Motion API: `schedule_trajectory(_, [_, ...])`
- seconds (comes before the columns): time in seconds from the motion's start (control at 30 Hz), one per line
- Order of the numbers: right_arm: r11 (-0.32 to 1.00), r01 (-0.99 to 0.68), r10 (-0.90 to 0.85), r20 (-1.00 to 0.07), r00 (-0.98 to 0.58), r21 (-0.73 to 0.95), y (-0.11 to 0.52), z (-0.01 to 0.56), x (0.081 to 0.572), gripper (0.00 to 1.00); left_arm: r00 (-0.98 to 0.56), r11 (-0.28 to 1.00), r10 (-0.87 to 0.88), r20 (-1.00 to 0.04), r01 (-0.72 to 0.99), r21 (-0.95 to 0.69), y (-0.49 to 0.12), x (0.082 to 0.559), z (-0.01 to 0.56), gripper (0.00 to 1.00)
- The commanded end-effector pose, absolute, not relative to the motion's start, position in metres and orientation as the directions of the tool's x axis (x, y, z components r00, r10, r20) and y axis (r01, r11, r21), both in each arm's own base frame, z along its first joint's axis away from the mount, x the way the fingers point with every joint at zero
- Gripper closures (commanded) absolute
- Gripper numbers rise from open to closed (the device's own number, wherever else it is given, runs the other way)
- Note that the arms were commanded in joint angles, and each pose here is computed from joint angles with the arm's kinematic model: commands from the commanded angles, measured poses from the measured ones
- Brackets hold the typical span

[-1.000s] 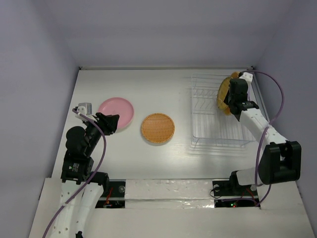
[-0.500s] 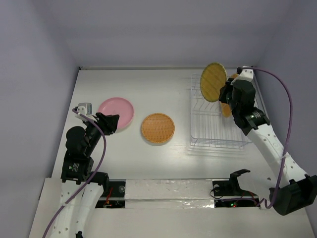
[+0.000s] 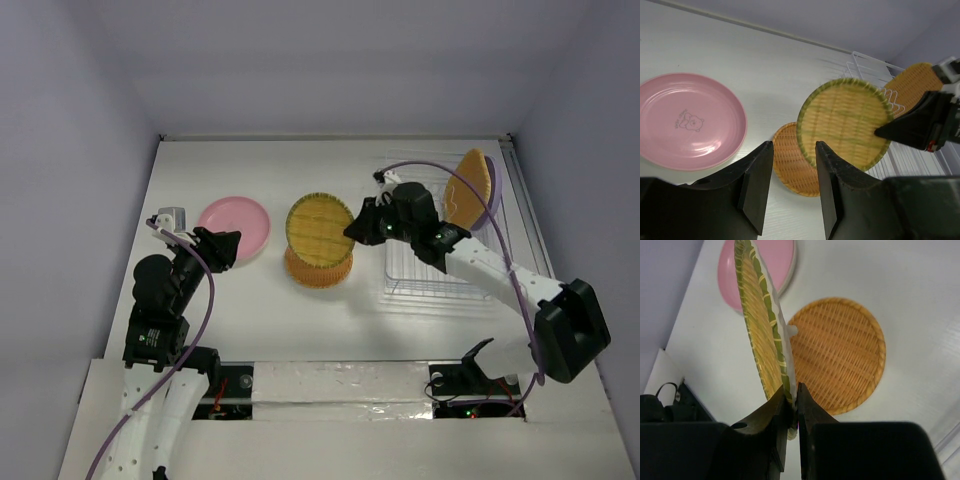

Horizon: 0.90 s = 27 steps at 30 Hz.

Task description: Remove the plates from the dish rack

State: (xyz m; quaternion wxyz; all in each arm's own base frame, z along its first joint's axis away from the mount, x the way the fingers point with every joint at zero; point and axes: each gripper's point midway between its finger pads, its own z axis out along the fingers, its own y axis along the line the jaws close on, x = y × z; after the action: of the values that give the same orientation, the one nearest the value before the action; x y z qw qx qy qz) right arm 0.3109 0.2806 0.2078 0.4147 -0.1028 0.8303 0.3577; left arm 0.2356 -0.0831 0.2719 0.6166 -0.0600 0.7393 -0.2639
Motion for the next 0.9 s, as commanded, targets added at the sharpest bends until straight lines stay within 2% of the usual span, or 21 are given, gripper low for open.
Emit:
schedule_trajectory(0.0, [0.561, -0.574, 0.158, -0.757, -0.634, 0.597, 0.312, 0.228, 0.299, 1.0, -0.188, 0.848, -0.418, -0.889, 0.271, -0.456, -0.085, 0.238, 0.288, 0.64])
schedule_trajectory(0.23, [0.596, -0.516, 0.091, -0.69, -0.718, 0.615, 0.319, 0.17, 0.295, 0.93, -0.188, 0.846, -0.417, -0.889, 0.276, -0.456, -0.085, 0.237, 0.289, 0.64])
schedule_trajectory(0.6, [0.628, -0.466, 0.07, -0.641, -0.764, 0.623, 0.321, 0.132, 0.298, 0.84, -0.188, 0.846, -0.417, -0.889, 0.278, -0.455, -0.086, 0.237, 0.289, 0.64])
schedule_trajectory(0.7, [0.666, -0.441, 0.072, -0.641, -0.764, 0.601, 0.315, 0.126, 0.302, 0.76, -0.186, 0.846, -0.417, -0.89, 0.277, -0.455, -0.085, 0.237, 0.289, 0.64])
schedule_trajectory(0.83, [0.718, -0.41, 0.082, -0.654, -0.752, 0.562, 0.304, 0.121, 0.308, 0.57, -0.186, 0.846, -0.417, -0.89, 0.277, -0.455, -0.085, 0.237, 0.289, 0.64])
schedule_trajectory(0.87, [0.728, -0.401, 0.085, -0.654, -0.752, 0.556, 0.302, 0.12, 0.309, 0.55, -0.186, 0.846, -0.417, -0.89, 0.278, -0.455, -0.086, 0.237, 0.289, 0.64])
